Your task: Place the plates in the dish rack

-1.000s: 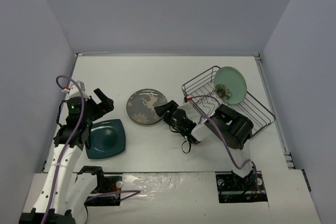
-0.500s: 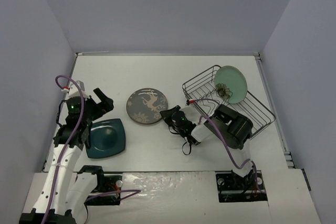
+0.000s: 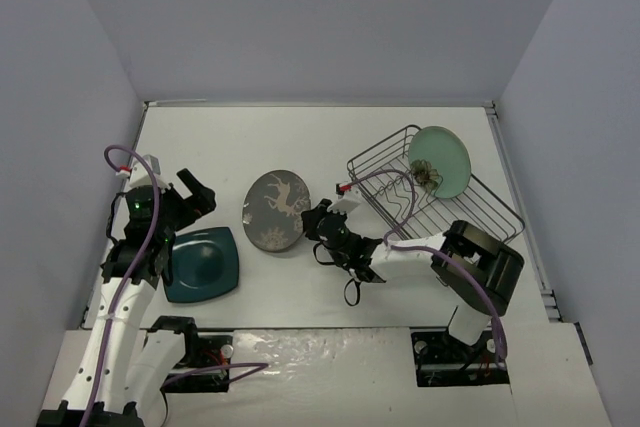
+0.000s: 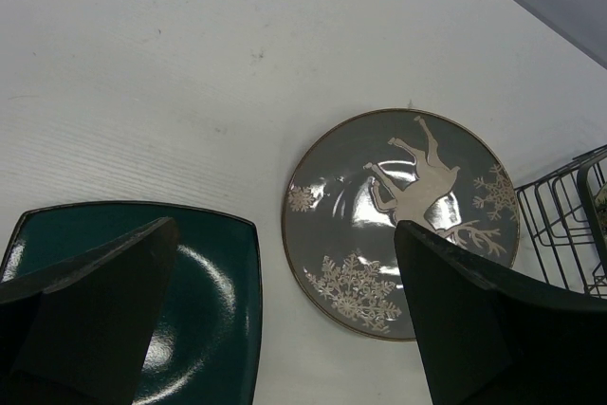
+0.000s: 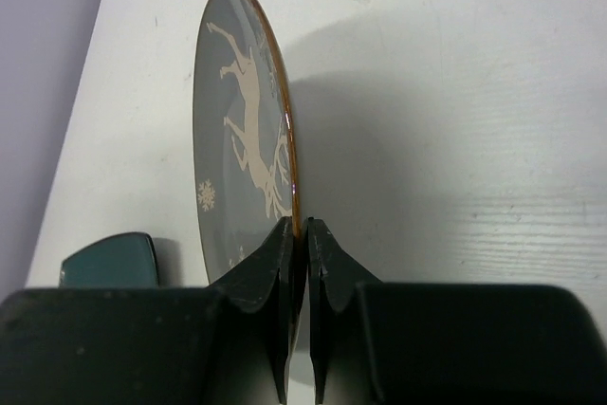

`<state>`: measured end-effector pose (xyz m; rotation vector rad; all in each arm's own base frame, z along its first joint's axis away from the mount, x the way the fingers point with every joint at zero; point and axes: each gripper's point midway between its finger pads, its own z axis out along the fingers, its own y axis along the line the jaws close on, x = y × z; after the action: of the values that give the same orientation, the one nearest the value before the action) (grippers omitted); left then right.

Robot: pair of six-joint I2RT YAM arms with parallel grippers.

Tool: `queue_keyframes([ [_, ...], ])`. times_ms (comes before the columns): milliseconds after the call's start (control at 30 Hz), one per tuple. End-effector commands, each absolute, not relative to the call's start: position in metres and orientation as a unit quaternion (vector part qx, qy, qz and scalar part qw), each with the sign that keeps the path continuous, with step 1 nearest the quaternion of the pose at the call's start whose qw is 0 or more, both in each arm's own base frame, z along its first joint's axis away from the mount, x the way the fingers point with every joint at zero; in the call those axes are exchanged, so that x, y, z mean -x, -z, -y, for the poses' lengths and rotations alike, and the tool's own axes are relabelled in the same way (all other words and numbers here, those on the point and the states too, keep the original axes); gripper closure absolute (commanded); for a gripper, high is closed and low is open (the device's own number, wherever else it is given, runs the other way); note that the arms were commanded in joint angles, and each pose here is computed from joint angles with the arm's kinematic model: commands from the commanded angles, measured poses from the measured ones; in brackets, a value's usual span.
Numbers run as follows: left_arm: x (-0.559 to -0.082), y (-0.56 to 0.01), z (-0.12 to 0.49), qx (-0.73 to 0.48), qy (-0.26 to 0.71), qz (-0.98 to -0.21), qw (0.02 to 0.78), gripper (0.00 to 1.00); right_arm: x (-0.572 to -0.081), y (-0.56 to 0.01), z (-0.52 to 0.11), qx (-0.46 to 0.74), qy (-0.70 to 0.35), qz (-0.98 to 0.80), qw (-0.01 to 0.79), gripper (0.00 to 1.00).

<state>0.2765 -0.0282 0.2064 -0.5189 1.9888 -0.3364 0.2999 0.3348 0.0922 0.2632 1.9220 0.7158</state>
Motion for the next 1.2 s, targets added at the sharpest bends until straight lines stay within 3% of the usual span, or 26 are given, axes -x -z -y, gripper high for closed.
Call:
queue_keyframes([
  [0, -0.283, -0.227, 0.027, 0.219, 0.144, -0.806, 0.530, 0.03, -0.324, -0.240, -0.330, -0.111, -0.342, -0.681, 0.638, 1.00],
  [167, -0.282, -0.227, 0.025, 0.221, 0.138, -0.807, 0.531, 0.03, -0.331, -0.327, -0.294, -0.075, -0.301, -0.627, 0.715, 1.00],
  [400, -0.278, -0.223, 0.009, 0.240, 0.099, -0.805, 0.533, 0.03, -0.339, -0.440, -0.207, -0.047, -0.159, -0.562, 0.810, 1.00],
  [633, -0.271, -0.226, -0.006, 0.264, 0.064, -0.798, 0.538, 0.03, -0.352, -0.496, -0.139, 0.040, -0.005, -0.545, 0.837, 1.00],
  [767, -0.267, -0.225, -0.015, 0.278, 0.043, -0.794, 0.538, 0.03, -0.364, -0.517, -0.091, 0.072, 0.053, -0.550, 0.830, 1.00],
  [900, -0.261, -0.222, -0.028, 0.298, 0.013, -0.785, 0.543, 0.03, -0.383, -0.496, -0.069, 0.217, 0.132, -0.577, 0.776, 1.00],
  [1167, -0.256, -0.226, -0.041, 0.317, -0.017, -0.773, 0.549, 0.03, -0.403, -0.444, -0.014, 0.380, 0.109, -0.612, 0.686, 1.00],
])
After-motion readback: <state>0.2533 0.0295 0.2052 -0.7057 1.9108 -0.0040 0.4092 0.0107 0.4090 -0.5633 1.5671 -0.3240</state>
